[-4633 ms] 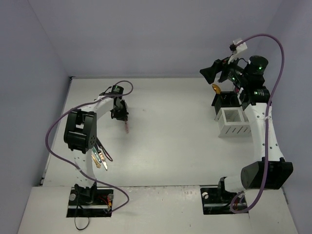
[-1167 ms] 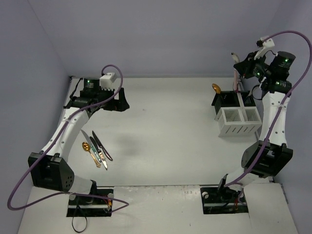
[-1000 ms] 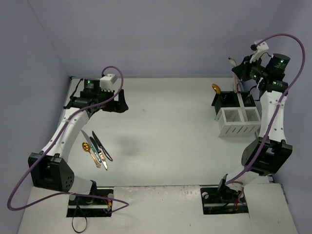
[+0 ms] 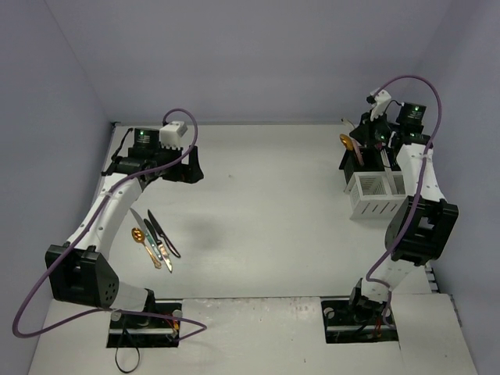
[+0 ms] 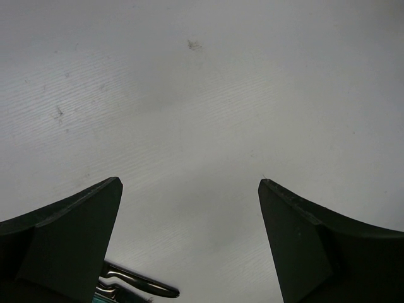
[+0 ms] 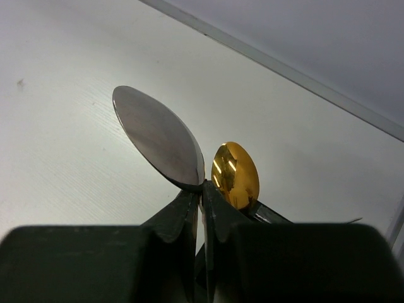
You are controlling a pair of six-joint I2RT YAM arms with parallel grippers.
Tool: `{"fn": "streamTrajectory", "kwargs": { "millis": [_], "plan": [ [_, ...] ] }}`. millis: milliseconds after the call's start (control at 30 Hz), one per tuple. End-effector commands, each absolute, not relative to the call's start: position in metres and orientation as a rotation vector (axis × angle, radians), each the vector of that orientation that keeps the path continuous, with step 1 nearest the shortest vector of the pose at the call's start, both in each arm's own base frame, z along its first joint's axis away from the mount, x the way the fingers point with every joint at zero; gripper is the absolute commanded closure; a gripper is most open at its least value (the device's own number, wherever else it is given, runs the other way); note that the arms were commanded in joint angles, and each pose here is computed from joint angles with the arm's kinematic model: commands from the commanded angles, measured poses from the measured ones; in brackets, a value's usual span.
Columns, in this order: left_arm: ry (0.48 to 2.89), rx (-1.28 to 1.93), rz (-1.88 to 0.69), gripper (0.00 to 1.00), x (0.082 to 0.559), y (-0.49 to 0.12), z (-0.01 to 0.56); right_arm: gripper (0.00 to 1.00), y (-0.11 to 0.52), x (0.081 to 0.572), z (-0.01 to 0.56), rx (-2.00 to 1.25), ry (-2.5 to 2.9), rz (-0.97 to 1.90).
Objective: Sort the eating utensils into containers
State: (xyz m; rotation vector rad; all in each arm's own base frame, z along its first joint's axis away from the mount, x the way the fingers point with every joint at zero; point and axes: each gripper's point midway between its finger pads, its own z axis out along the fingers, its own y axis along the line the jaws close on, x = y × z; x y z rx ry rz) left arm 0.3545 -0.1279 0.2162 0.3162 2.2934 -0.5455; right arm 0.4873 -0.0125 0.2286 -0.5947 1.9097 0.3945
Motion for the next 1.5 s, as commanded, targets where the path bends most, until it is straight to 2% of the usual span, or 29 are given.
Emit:
{"fn": "streamTrajectory", "kwargs": {
  "millis": [0, 133, 267, 333, 567, 733, 867, 1100, 1267, 1467],
  "plan": [
    [2.226, 0.307, -0.521, 0.12, 0.359, -0.116, 0.237, 0.84, -0.024, 0.491, 0.256, -0.673, 1.783, 0.314],
    [2.264, 0.188, -0.459, 0.12, 0.362, -0.095, 0.233, 0.66, -0.031, 0.486, 0.263, -0.658, 1.777, 0.302],
    [2.347, -0.085, -0.365, 0.12, 0.356, -0.064, 0.215, 0.57, -0.027, 0.477, 0.292, -0.638, 1.734, 0.306],
    [2.399, -0.213, -0.292, 0.14, 0.342, -0.05, 0.199, 0.55, -0.019, 0.473, 0.314, -0.63, 1.7, 0.318],
    [2.458, -0.458, -0.129, 0.31, 0.294, -0.016, 0.15, 0.53, 0.042, 0.441, 0.369, -0.662, 1.604, 0.377],
    [2.511, -0.548, -0.146, 0.43, 0.283, -0.011, 0.126, 0.51, 0.079, 0.418, 0.363, -0.707, 1.6, 0.44],
    [2.596, -0.583, -0.255, 0.53, 0.284, -0.026, 0.107, 0.51, 0.086, 0.412, 0.347, -0.702, 1.635, 0.477],
    [2.658, -0.659, -0.227, 0.58, 0.287, -0.019, 0.087, 0.5, 0.086, 0.409, 0.337, -0.695, 1.657, 0.485],
    [2.654, -0.856, -0.143, 0.65, 0.272, 0.02, 0.075, 0.49, 0.085, 0.412, 0.334, -0.691, 1.666, 0.481],
    [2.67, -0.982, -0.11, 0.71, 0.255, 0.036, 0.073, 0.49, 0.085, 0.416, 0.325, -0.695, 1.682, 0.487]
  ]
}}
